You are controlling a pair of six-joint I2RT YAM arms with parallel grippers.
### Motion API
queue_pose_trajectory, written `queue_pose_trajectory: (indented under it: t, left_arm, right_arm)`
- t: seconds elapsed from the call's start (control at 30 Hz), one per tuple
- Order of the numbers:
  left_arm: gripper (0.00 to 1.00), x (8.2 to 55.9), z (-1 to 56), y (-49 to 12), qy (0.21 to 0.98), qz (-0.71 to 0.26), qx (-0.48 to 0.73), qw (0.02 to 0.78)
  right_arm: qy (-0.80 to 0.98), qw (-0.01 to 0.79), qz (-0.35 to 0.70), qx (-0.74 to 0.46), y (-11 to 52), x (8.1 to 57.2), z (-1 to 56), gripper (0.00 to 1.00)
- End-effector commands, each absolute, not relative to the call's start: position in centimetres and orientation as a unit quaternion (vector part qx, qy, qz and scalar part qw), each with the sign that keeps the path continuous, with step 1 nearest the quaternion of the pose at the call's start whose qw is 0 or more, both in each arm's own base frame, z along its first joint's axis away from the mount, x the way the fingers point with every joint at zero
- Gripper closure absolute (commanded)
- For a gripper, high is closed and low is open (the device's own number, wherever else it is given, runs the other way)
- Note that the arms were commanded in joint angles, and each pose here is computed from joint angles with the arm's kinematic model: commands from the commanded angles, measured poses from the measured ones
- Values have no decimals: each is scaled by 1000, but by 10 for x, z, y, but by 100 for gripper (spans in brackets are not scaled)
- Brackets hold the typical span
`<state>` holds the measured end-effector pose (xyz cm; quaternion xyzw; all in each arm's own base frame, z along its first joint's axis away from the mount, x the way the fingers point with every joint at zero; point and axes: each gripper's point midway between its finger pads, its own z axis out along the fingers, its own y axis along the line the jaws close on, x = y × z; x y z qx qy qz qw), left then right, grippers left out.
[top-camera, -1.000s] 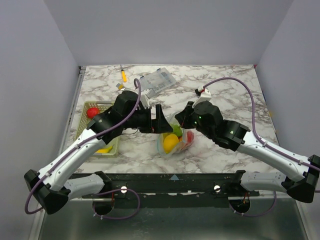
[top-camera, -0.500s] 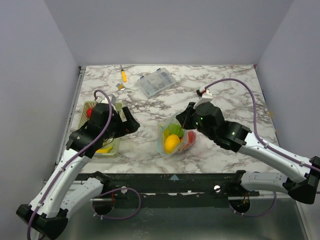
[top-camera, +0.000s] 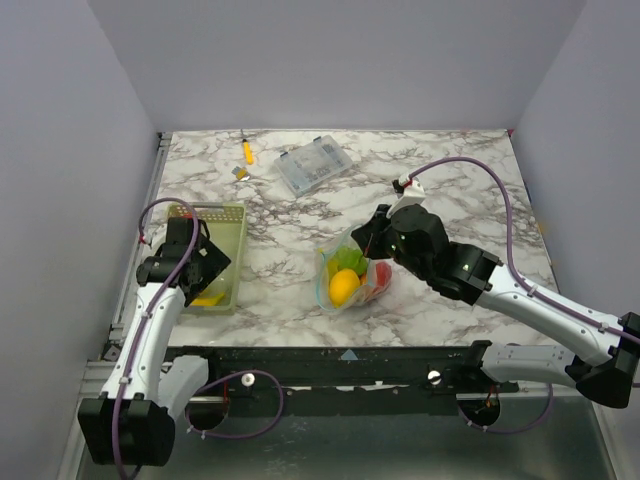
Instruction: Place the food in the zip-top bag and seal the zipper
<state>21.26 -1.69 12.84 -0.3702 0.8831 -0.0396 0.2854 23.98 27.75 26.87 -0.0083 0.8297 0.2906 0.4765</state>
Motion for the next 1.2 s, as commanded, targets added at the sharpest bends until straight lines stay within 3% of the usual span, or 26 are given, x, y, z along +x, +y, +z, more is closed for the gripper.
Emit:
queue_pose_trajectory:
  t: [0.0, 0.23, 0.6, 0.87, 0.93, 1.03, 1.17]
  left_arm:
    - [14, 202, 100, 2, 852, -31, -468, 234]
    - [28, 185, 86, 21, 809, 16, -547, 215]
    - [33, 167, 95, 22, 797, 30, -570, 199]
    - [26, 174, 105, 25, 787, 29, -579, 212]
    - [20, 179, 108, 26, 786, 35, -579, 214]
    - [13, 180, 112, 31, 794, 75, -569, 201]
    - [13, 178, 107, 36, 788, 113, -578, 178]
  right_arm:
    - [814, 495, 305, 9, 275, 244, 287, 99]
    - [814, 495, 303, 9, 275, 244, 285, 99]
    - [814, 492, 307, 2, 277, 243, 284, 99]
    - [817, 490, 303, -3, 282, 246, 279, 99]
    - [818, 488, 304, -7, 283, 245, 278, 99]
    - [817, 494, 300, -8, 282, 247, 281, 99]
    - [816, 496, 297, -15, 281, 247, 287, 99]
